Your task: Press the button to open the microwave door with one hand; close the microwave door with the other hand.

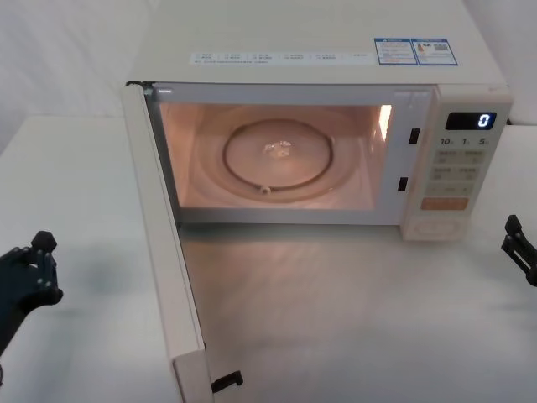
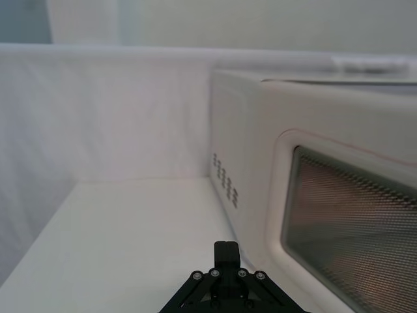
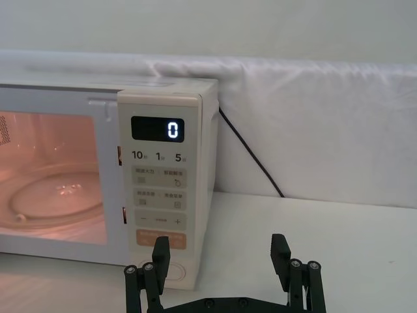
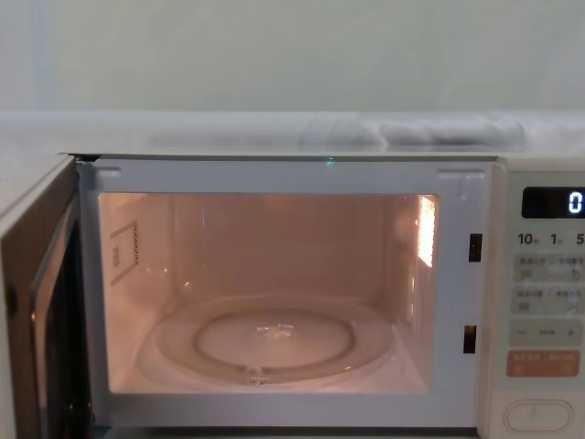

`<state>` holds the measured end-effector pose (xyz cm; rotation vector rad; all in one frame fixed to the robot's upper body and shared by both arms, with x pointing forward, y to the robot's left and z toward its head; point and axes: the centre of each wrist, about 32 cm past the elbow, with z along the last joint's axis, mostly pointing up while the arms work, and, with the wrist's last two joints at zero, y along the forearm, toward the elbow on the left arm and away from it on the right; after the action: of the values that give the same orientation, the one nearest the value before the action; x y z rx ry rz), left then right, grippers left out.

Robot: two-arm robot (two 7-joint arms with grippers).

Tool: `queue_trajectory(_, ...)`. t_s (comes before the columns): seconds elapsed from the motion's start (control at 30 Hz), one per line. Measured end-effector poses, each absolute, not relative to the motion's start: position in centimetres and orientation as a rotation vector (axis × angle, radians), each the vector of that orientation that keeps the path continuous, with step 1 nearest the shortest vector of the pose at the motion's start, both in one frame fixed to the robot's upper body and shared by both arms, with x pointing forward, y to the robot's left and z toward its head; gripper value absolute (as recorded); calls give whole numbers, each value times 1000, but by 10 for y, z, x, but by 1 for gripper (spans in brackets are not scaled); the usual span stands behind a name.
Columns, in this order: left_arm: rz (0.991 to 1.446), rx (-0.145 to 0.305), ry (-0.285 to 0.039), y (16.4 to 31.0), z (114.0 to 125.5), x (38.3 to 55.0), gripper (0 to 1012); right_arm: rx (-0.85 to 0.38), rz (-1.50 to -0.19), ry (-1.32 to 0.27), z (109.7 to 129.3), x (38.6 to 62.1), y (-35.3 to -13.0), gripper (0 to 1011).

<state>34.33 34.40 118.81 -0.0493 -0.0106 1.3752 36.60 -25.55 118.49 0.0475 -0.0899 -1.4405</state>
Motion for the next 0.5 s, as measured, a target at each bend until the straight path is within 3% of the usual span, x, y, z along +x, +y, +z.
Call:
queue_trajectory(0.1,1337,-50,-11,348,1193,341,0,47,-1441,-90,1185,366,-256,1002)
queue_trajectory(0.17,1273,-54,-17,351,1198,341,0,48,-1440,-90,1185,366,-256,1002)
queue_trajectory(0.2,1273,-54,-17,351,1198,341,0,47,-1441,-90,1185,366,-256,1002)
queue_trajectory(0.3,1166,-48,-24,355,1199,346,0,47,-1440,-90,1185,366,-256,1002)
queue_trajectory(0.5,1014,-15,-52,363,1203,361,0,47,-1441,-90,1185,366,-256,1002)
